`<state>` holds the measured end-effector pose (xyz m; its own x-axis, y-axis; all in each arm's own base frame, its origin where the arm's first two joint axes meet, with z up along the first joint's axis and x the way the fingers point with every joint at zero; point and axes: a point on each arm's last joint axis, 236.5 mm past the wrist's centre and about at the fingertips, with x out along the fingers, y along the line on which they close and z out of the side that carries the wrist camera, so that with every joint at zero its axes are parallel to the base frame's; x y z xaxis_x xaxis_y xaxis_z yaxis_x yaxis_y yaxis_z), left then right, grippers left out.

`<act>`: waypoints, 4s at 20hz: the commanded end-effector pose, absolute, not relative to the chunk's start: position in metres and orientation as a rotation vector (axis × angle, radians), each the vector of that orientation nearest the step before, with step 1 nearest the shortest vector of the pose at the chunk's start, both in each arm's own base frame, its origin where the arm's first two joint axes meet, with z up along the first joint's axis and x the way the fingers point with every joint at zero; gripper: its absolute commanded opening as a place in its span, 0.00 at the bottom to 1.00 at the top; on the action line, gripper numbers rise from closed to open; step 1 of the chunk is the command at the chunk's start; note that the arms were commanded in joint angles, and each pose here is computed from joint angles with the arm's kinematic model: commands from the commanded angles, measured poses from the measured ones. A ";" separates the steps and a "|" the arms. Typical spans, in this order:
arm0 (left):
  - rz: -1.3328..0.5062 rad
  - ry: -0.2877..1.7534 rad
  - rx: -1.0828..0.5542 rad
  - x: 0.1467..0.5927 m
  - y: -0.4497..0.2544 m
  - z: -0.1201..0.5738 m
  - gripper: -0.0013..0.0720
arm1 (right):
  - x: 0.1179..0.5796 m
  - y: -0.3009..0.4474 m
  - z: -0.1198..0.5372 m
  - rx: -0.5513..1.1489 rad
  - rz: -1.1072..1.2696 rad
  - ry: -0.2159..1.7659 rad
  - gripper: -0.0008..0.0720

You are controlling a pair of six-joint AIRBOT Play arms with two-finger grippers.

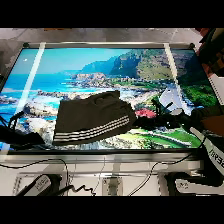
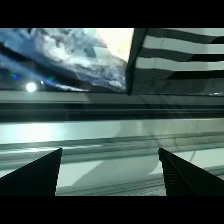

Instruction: Fold the clothes and pants, and hang the long-sleeved shirts on hangers.

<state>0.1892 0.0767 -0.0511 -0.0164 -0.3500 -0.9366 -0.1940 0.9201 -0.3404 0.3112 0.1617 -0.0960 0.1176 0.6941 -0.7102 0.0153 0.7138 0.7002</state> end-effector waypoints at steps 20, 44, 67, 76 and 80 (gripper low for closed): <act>-0.157 1.424 -0.800 0.229 0.016 -0.123 0.59 | 0.304 0.106 -0.085 0.798 0.519 1.405 0.71; -0.230 1.302 -0.881 0.257 0.004 -0.108 0.04 | 0.358 0.171 -0.085 0.809 0.525 1.267 0.05; -0.317 -0.523 -0.008 0.235 -0.037 0.531 0.04 | 0.203 0.193 0.500 0.291 0.952 -0.148 0.04; -0.269 0.310 -0.281 0.375 0.032 0.300 0.03 | 0.437 0.176 0.296 0.429 0.591 0.439 0.04; -0.346 0.531 -0.314 0.463 0.001 0.181 0.03 | 0.527 0.159 0.194 0.486 0.432 0.527 0.04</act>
